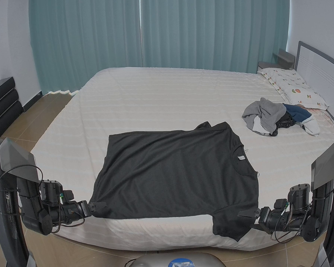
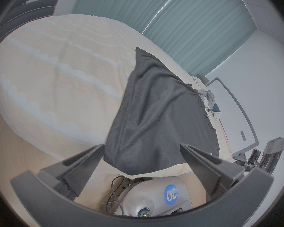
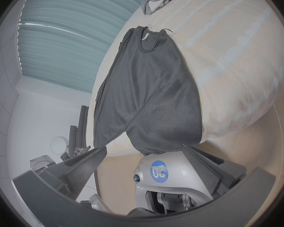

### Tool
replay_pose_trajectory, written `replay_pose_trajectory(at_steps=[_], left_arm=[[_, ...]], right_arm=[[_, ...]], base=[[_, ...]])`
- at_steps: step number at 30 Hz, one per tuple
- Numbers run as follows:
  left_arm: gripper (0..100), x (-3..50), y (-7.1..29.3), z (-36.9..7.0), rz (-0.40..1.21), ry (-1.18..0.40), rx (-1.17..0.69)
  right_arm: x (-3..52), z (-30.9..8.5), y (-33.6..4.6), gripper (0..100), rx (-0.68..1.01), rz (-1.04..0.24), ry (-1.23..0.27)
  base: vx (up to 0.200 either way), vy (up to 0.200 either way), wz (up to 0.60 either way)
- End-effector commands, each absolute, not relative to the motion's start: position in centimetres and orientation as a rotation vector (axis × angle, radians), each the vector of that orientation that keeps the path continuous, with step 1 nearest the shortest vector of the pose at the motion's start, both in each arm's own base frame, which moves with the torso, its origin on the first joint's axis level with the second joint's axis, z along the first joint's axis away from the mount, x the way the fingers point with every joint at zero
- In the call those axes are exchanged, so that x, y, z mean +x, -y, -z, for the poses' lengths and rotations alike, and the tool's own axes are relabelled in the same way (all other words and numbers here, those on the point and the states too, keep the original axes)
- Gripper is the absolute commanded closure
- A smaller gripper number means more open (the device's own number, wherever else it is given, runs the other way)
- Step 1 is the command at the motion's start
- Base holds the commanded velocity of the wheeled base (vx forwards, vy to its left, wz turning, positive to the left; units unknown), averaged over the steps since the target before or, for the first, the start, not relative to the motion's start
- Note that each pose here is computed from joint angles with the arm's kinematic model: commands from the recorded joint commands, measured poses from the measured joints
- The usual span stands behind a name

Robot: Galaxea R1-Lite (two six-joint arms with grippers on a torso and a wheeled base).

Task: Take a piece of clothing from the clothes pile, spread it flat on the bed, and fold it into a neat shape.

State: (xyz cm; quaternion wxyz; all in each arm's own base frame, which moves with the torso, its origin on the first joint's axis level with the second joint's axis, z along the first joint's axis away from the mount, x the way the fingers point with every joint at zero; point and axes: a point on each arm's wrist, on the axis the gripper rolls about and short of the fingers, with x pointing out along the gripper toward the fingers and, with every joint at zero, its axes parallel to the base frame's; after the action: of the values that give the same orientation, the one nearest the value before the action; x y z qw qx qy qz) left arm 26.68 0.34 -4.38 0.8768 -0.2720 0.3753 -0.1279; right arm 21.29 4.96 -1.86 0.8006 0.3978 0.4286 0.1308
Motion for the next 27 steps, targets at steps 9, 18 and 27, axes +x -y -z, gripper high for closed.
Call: replay_pose_trajectory(at_steps=[9, 18, 27], left_arm=[[100, 26.3, 0.8, 4.7, 0.209, -0.806, -0.519], [100, 25.9, 0.6, 4.4, 0.142, -0.813, -0.631], [100, 25.2, 0.3, 4.0, 0.119, -0.819, -0.655]], right_arm=[[21.0, 1.8, -4.9, 0, 0.849, -0.275, -0.920], [21.0, 1.7, -4.9, 0, 0.843, -0.270, -0.905], [21.4, 2.0, -4.7, 0, 0.789, -0.171, -0.856]], base=[[0.000, 0.000, 0.00], [0.000, 0.000, 0.00], [0.000, 0.000, 0.00]])
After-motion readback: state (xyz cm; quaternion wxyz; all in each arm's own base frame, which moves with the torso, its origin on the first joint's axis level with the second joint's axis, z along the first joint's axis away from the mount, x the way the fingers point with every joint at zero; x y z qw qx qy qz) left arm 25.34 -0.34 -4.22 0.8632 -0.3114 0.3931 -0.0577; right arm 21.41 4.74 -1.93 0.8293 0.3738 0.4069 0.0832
